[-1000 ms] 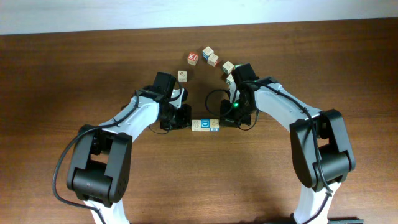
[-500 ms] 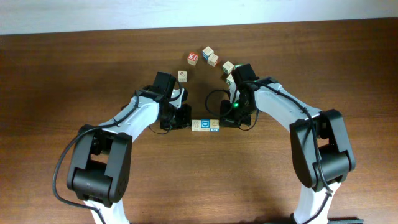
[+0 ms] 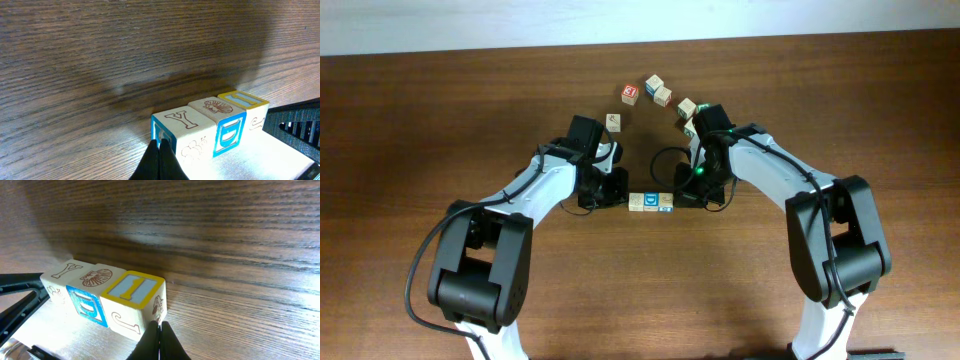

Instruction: Rotate 3 blocks

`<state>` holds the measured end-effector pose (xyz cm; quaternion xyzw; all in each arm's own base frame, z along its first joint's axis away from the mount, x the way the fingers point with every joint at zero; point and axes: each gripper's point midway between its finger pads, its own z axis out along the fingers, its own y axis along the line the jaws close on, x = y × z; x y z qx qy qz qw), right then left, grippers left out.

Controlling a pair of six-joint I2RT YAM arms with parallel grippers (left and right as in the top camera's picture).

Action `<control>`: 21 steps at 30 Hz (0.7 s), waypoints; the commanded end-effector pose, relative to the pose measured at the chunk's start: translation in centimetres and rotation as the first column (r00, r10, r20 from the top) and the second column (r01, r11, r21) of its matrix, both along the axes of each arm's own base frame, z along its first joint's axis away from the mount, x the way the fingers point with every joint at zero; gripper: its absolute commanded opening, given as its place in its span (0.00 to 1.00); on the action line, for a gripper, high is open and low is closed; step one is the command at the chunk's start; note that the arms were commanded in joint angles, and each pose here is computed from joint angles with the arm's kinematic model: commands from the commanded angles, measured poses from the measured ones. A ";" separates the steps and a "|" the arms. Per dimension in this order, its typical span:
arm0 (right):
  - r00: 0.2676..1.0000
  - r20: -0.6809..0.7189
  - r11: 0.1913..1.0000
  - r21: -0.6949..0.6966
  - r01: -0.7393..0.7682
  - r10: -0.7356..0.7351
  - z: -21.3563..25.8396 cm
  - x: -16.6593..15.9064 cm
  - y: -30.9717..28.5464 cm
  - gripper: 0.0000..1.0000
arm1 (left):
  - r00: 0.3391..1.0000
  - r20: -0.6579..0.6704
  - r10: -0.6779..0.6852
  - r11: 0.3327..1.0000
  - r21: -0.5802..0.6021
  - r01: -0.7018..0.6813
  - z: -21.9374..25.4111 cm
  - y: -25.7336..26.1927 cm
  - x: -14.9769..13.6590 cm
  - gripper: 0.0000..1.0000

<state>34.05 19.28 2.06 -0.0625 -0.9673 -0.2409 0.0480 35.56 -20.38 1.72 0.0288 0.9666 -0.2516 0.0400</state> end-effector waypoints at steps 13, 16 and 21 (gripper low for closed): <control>0.998 0.036 0.998 0.053 -0.047 0.045 0.2 0.3 1.2 0.05 | 1.000 0.017 -0.015 1.000 -0.018 0.015 0.5 -0.7 0.5 0.00; 0.998 0.039 0.997 0.061 -0.053 0.050 0.4 0.4 1.5 0.04 | 0.999 0.025 -0.025 1.000 -0.005 0.026 0.4 -1.0 0.3 0.00; 0.996 0.069 0.995 0.069 -0.069 0.064 1.4 0.8 2.2 0.04 | 0.999 0.031 -0.035 0.999 0.003 0.035 0.4 -1.3 0.2 0.00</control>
